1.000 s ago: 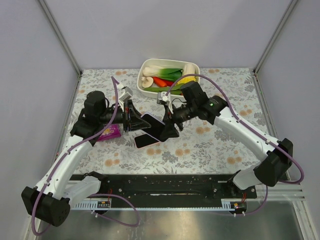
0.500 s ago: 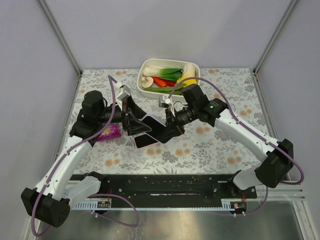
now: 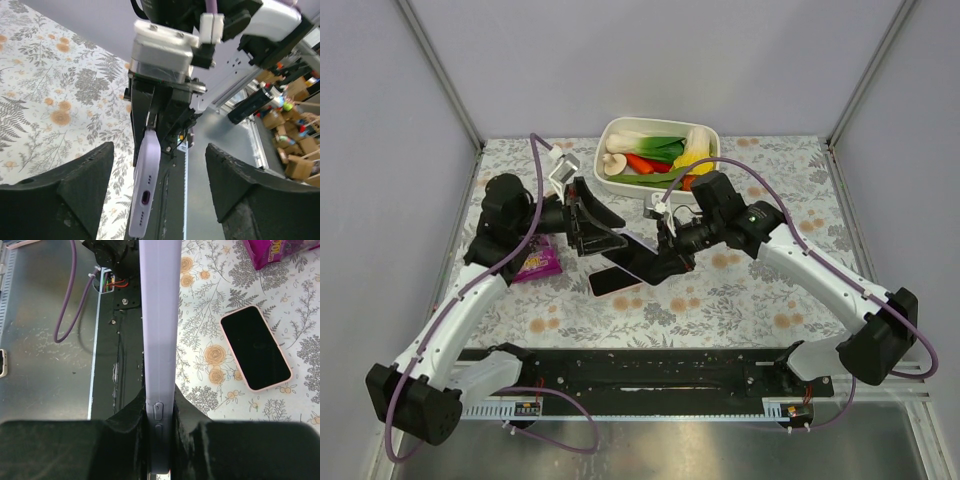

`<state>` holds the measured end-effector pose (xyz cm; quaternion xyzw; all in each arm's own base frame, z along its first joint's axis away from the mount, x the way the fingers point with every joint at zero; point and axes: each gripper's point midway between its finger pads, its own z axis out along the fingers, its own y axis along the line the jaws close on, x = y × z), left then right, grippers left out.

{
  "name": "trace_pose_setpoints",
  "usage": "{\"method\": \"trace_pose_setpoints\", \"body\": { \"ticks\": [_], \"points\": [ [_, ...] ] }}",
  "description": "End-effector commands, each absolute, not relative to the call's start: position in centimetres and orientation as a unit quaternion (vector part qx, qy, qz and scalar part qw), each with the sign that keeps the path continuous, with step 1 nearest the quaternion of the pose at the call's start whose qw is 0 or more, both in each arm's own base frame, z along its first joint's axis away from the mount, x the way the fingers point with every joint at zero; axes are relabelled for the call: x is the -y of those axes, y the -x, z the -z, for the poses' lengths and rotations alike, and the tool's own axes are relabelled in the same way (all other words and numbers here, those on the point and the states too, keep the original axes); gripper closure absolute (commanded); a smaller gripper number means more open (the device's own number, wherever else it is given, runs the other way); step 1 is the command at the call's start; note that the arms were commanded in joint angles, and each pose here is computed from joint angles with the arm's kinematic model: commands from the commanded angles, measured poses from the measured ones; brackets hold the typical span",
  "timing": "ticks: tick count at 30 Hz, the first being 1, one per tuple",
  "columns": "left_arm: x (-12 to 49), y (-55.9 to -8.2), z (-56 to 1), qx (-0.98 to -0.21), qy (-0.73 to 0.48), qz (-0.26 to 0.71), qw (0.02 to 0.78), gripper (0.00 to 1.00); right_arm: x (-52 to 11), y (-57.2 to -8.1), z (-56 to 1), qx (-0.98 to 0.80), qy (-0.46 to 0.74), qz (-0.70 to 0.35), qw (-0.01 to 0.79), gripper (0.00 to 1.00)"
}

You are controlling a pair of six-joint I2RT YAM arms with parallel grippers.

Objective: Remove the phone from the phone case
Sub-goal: Remove the phone case from the phone.

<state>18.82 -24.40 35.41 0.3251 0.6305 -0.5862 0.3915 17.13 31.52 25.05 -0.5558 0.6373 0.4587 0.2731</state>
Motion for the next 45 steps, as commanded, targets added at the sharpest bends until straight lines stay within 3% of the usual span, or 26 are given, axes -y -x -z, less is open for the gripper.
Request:
{"method": "trace_pose_setpoints", "body": {
  "ticks": [1, 5, 17, 26, 32, 45],
  "points": [
    [25.0, -20.0, -37.5, -0.616, -0.292, 0.617, 0.393, 0.27, -31.8, -18.1, -27.7, -0.607, 0.568, -0.447, 0.331, 1.0],
    [25.3, -20.3, -37.4, -0.616, -0.292, 0.622, 0.385, 0.38, -31.8, -18.3, -27.6, -0.608, 0.568, -0.442, 0.335, 1.0],
    [25.5, -19.6, -34.8, -0.628, -0.304, 0.61, 0.375, 0.37, -32.0, -18.8, -28.2, -0.607, 0.567, -0.436, 0.345, 1.0],
    [25.6, -19.5, -34.9, -0.626, -0.301, 0.614, 0.375, 0.56, -32.1, -19.3, -28.3, -0.613, 0.561, -0.431, 0.352, 1.0],
    [25.8, -19.8, -34.6, -0.632, -0.277, 0.624, 0.367, 1.0, -32.1, -19.8, -28.4, -0.616, 0.557, -0.421, 0.365, 1.0],
    [25.6, -22.8, -35.7, -0.64, -0.124, 0.688, 0.318, 1.0, -32.5, -21.6, -28.3, -0.616, 0.58, -0.316, 0.429, 1.0]
  ]
}}
